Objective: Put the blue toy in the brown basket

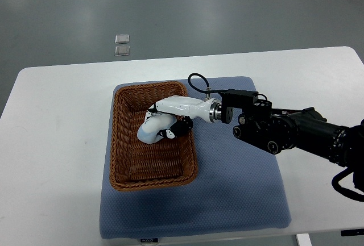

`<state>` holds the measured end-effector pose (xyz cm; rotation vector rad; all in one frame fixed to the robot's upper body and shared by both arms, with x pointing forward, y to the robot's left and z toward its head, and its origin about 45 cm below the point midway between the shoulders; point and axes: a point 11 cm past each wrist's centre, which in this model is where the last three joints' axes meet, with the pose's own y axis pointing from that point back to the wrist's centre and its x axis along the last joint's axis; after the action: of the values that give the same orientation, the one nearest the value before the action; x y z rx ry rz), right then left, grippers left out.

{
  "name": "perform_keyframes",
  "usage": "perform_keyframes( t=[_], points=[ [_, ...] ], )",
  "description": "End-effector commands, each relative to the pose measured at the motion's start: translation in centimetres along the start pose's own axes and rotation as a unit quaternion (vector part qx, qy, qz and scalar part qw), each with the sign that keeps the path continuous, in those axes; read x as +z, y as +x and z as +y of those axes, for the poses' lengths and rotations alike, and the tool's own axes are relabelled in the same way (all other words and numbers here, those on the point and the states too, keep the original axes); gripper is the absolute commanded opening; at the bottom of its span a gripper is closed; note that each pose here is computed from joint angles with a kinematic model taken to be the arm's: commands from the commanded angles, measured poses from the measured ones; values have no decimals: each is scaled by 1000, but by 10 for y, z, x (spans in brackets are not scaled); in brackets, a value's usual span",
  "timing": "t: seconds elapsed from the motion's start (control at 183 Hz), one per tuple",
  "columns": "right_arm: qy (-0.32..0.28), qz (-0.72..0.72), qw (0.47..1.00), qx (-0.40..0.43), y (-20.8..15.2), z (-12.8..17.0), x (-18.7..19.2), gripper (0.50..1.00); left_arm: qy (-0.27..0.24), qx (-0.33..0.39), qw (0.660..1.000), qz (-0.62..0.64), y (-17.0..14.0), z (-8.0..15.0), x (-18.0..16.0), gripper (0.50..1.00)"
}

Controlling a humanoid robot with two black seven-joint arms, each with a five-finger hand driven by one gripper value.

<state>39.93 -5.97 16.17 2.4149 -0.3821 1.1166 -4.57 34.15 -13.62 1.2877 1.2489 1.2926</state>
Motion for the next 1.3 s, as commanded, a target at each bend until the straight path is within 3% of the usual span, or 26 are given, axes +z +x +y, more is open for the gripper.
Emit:
perform_keyframes(
  t=[0.0,0.109,0.185,0.218,0.234,0.24,0.245,0.251,0.256,0.267,0.278,0.365,0.616,0.878,1.085,1.292],
  points=[
    [0,-2,1000,0,0,0,0,500,0,0,1000,0,0,0,0,1000],
    [0,-2,1000,0,0,0,0,502,0,0,1000,0,0,0,0,1000],
    [2,-5,1000,0,1,0,-1,552,0,0,1000,0,0,0,0,1000],
    [2,-7,1000,1,1,0,-1,615,0,0,1000,0,0,0,0,1000],
    [2,-9,1000,3,2,0,-1,678,1,0,1000,0,0,0,0,1000],
    [2,-9,1000,3,2,0,-1,678,1,0,1000,0,0,0,0,1000],
    [2,-11,1000,4,3,0,-1,715,0,0,1000,0,0,0,0,1000],
    [2,-11,1000,4,3,0,-1,715,0,0,1000,0,0,0,0,1000],
    [2,-12,1000,6,3,0,-1,749,1,0,1000,0,0,0,0,1000],
    [2,-12,1000,6,3,0,-1,750,1,0,1000,0,0,0,0,1000],
    [2,-14,1000,8,4,0,-1,805,1,0,1000,0,0,0,0,1000],
    [3,-18,1000,11,5,0,-1,907,0,0,1000,0,0,0,0,1000],
    [3,-44,999,22,8,0,-1,911,0,0,1000,0,0,0,0,1000],
    [7,-249,967,56,41,-2,-5,911,1,0,1000,0,0,0,0,1000],
    [16,-372,925,81,64,14,8,911,0,0,1000,0,0,0,0,1000],
    [-34,-461,876,141,69,34,47,911,0,0,1000,0,0,0,0,1000]
  ],
)
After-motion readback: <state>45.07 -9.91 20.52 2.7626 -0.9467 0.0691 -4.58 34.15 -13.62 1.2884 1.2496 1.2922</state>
